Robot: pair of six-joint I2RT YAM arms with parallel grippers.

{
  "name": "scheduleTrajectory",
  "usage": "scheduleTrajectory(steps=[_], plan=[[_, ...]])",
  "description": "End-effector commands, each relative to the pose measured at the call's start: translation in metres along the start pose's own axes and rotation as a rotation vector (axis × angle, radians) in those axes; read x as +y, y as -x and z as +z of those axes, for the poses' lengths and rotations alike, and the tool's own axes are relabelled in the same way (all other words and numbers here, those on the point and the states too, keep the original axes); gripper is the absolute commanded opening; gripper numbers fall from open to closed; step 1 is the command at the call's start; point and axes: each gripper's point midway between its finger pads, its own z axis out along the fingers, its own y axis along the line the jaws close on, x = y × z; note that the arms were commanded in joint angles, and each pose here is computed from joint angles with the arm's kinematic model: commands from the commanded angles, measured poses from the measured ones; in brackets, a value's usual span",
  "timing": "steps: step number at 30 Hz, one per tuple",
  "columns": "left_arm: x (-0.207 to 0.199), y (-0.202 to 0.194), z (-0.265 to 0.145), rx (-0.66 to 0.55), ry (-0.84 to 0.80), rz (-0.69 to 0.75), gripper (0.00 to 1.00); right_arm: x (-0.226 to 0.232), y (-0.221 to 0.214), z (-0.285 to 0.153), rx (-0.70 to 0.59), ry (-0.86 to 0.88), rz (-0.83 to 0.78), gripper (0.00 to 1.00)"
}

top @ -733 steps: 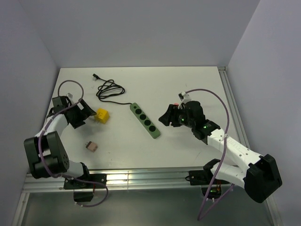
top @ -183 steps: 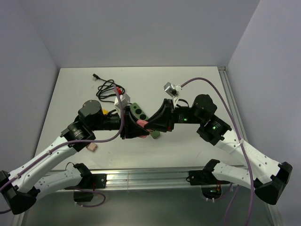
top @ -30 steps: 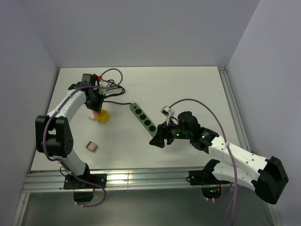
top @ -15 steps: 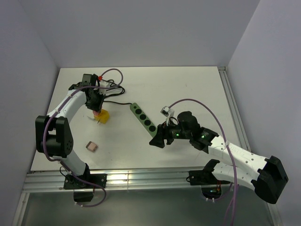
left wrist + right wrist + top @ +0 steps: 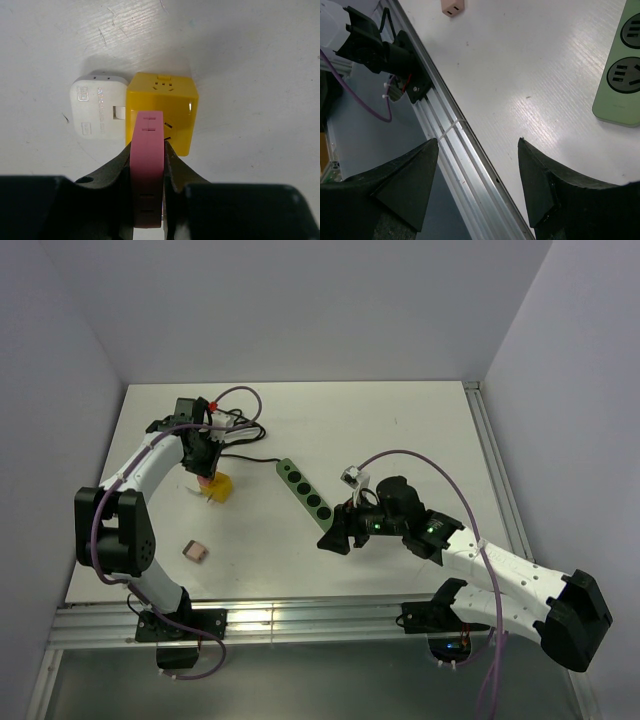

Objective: Insert the plug

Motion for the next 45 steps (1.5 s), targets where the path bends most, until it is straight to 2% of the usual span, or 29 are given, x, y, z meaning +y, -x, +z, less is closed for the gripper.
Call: scheduleTrajectory(steps=[1, 16, 26, 35, 45], plan=[[-0.004, -0.013, 0.001, 0.042, -0.009, -0.008, 0.00, 0.005, 0.011, 0.001, -0.034, 0.025, -0.034, 0.72], [-0.005, -0.025, 0.014, 0.100, -0.011, -0.019, 0.00, 0.004, 0.010, 0.002, -0.029, 0.025, -0.033, 0.72], [-0.013, -0.013, 0.002, 0.039, -0.038, -0.040, 0.00, 0.004, 0.010, 0.003, -0.028, 0.028, -0.031, 0.72], [-0.019, -0.016, 0.004, 0.039, -0.062, -0.028, 0.00, 0.005, 0.010, 0.002, -0.027, 0.029, -0.032, 0.72], [-0.011, -0.018, 0.000, 0.047, -0.011, -0.019, 0.00, 0.005, 0.008, 0.003, -0.022, 0.030, -0.029, 0.72]])
